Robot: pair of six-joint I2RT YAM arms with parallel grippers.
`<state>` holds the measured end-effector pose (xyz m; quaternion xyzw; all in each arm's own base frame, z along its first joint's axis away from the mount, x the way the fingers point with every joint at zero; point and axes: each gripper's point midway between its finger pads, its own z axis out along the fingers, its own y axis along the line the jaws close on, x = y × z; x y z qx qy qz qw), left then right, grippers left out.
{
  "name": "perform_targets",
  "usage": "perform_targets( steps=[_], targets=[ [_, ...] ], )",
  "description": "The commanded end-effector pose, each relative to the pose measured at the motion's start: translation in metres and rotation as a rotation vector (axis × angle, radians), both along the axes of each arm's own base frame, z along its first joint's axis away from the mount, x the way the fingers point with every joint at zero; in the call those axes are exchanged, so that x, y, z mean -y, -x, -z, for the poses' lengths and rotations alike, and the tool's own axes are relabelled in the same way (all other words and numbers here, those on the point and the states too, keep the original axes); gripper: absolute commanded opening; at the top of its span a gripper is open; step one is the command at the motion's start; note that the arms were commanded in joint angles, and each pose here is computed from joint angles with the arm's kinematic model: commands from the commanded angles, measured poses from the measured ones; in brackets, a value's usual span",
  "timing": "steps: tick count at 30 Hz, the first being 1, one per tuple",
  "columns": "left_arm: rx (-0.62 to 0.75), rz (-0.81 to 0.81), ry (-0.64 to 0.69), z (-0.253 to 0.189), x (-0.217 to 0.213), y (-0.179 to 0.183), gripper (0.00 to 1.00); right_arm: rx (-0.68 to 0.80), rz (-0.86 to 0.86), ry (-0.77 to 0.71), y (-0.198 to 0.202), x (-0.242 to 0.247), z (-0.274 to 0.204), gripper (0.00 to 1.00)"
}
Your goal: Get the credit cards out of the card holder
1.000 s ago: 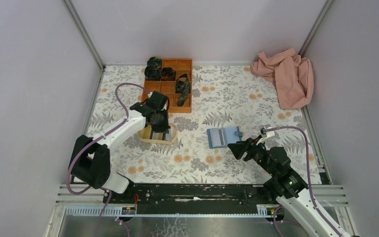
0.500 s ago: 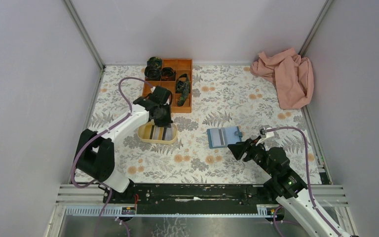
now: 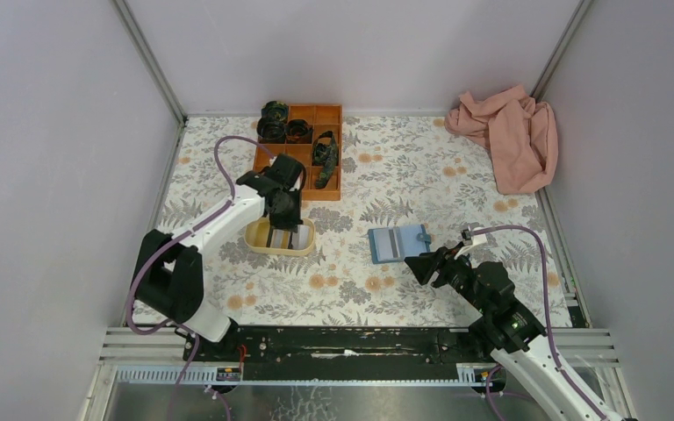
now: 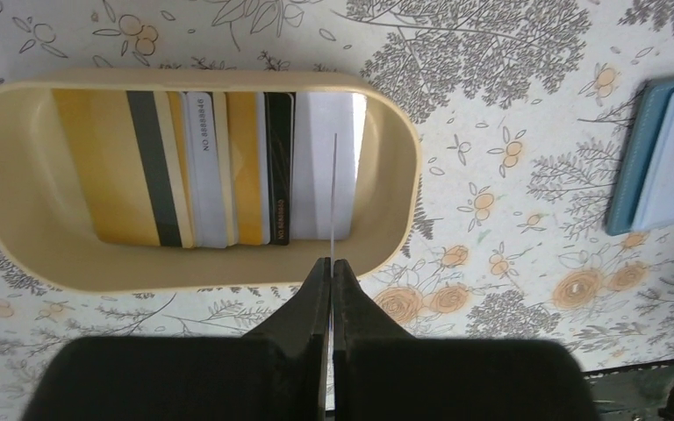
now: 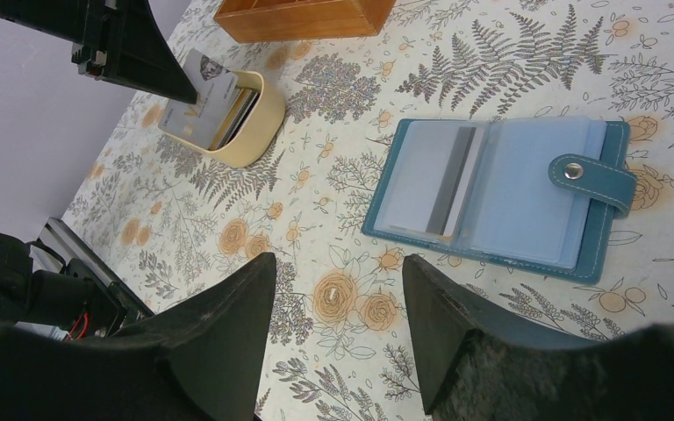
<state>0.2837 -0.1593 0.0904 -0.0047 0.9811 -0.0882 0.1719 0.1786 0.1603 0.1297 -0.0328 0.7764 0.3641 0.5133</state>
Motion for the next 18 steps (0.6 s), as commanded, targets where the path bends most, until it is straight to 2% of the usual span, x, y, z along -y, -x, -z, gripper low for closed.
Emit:
perform_targets(
  steps=[1,18],
  targets=[
    [-0.022,0.04,-0.056,0.002,-0.016,0.011,0.0,0.055,-0.003,-0.019,-0.003,-0.001,-0.014,0.62],
    [-0.07,0.052,-0.028,0.021,-0.006,0.009,0.0,0.052,0.001,-0.023,-0.003,-0.001,-0.012,0.62]
  ],
)
